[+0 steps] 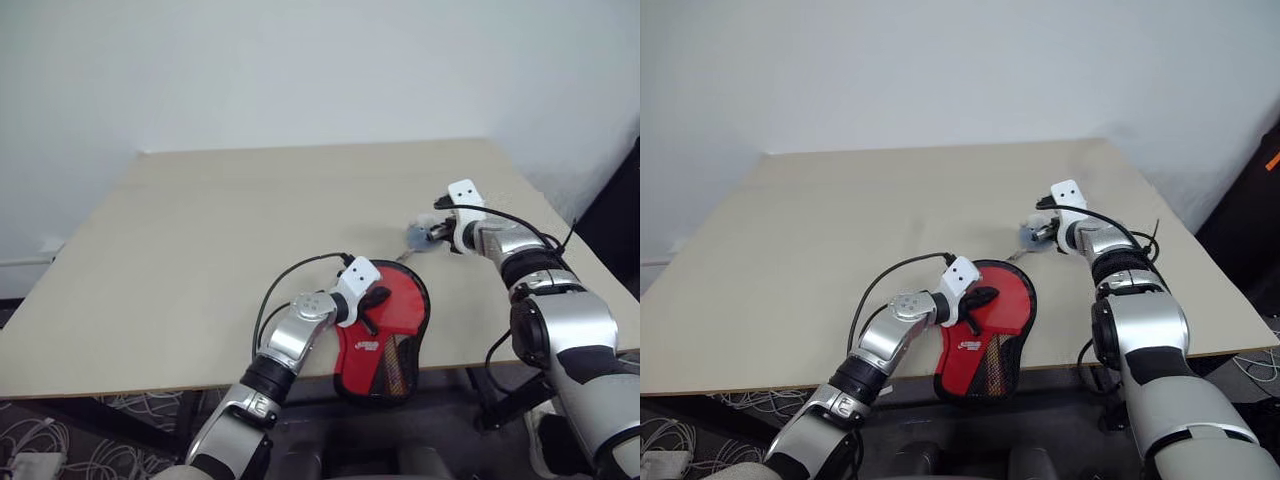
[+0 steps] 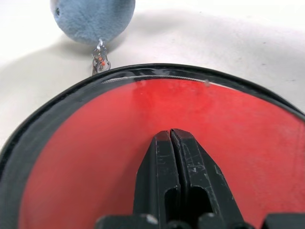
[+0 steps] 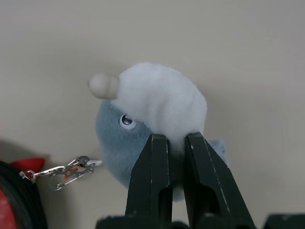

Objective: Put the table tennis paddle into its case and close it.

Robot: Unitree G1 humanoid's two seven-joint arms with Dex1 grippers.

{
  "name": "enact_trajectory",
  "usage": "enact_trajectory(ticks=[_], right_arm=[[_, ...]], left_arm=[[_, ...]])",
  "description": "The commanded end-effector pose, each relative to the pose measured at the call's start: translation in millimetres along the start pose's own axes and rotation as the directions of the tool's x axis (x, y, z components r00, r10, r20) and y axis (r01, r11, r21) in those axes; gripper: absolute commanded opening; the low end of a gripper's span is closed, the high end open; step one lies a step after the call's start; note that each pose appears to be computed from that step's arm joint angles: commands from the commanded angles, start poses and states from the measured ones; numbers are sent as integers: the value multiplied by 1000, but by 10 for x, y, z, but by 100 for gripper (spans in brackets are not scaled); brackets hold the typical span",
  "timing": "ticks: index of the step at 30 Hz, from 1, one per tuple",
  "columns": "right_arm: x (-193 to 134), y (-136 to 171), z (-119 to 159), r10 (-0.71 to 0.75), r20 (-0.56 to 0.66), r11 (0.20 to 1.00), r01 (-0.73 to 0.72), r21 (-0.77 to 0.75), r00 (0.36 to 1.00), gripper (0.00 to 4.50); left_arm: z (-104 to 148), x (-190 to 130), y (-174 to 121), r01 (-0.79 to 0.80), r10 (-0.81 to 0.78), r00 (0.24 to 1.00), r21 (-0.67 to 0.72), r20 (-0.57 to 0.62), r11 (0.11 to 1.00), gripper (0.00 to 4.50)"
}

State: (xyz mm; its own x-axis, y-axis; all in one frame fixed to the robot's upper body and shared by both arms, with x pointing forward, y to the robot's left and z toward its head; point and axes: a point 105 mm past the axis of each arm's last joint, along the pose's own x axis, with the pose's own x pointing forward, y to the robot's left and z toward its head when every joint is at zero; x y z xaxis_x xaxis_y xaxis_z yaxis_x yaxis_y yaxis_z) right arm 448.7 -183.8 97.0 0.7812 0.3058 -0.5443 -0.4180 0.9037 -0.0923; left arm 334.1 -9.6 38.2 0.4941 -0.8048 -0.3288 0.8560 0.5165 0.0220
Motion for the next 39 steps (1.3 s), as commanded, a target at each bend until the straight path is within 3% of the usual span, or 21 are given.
enact_trajectory(ticks=[1, 13, 23, 39], right_arm=[[-224, -234, 184, -33, 62, 998, 36, -52, 998, 12], [-828, -269, -293, -46, 19, 998, 47, -28, 999, 12], [-1334, -267, -378, -71, 19, 995, 73, -75, 997, 12], [-1748, 103, -590, 138, -36, 964, -143, -223, 990, 12]], left_arm=[[-274, 32, -120, 41, -44, 995, -38, -94, 998, 0], [-250, 60, -143, 67, -69, 994, -23, -91, 998, 0], [-228, 101, -135, 84, -85, 992, -11, -89, 996, 0], [-231, 121, -131, 110, -109, 989, 4, -96, 994, 0]])
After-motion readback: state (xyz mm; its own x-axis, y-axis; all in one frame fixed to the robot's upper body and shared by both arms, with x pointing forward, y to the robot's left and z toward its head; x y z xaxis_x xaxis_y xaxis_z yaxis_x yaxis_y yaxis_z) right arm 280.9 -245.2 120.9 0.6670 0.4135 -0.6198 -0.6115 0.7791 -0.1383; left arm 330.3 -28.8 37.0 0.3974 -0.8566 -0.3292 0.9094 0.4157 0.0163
